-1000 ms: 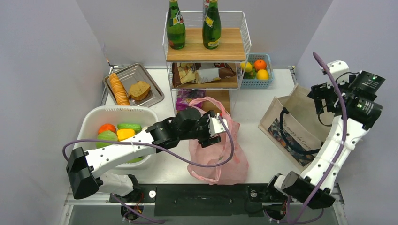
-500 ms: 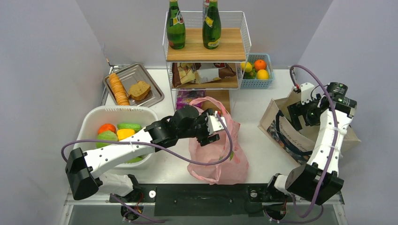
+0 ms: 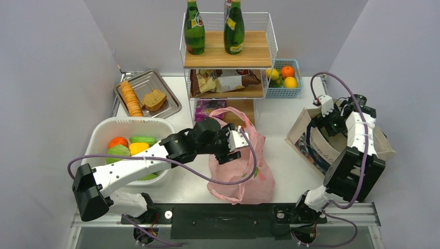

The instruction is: Untie the knot of the grocery bags and take out the mixed food

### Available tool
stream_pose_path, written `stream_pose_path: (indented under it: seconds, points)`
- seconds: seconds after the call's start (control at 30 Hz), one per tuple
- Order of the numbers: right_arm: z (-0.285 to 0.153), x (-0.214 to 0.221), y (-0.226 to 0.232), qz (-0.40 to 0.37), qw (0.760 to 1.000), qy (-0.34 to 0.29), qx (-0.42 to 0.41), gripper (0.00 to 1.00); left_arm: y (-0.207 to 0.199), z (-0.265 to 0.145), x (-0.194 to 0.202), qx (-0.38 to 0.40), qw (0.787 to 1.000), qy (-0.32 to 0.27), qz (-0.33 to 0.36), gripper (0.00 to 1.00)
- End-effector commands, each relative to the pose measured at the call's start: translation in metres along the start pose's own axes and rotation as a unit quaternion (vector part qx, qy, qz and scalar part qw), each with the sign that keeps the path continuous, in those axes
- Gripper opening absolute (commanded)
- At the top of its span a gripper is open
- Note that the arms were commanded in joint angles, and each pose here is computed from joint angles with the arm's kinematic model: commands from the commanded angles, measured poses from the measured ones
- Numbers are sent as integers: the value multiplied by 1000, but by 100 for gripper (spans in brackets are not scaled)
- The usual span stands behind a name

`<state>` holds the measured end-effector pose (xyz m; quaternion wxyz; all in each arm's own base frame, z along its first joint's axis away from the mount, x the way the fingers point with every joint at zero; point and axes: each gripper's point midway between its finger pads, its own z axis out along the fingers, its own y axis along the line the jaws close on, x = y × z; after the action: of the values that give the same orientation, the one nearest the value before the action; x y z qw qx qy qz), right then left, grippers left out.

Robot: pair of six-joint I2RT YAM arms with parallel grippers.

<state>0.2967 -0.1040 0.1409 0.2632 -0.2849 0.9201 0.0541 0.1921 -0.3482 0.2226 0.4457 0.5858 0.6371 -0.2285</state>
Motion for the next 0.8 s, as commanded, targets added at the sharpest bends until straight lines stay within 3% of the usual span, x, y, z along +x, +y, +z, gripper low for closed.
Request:
stream_pose_path:
  seconds: [0.0,0.37,0.63,0.77]
  points:
    - [32,-13,-28,-29,998,-7,48,93,12,-10,-23,-15,1000,-20,13,62]
    - [94,38,-30,-49,992,105,51,94,23,-10,-13,-23,1000,5,18,62]
    - [97,66,-17,-43,996,78,6,94,34,-10,-10,-31,999,13,18,62]
    - [102,89,-12,-62,990,128,1,89,38,-6,-10,-33,999,16,21,62]
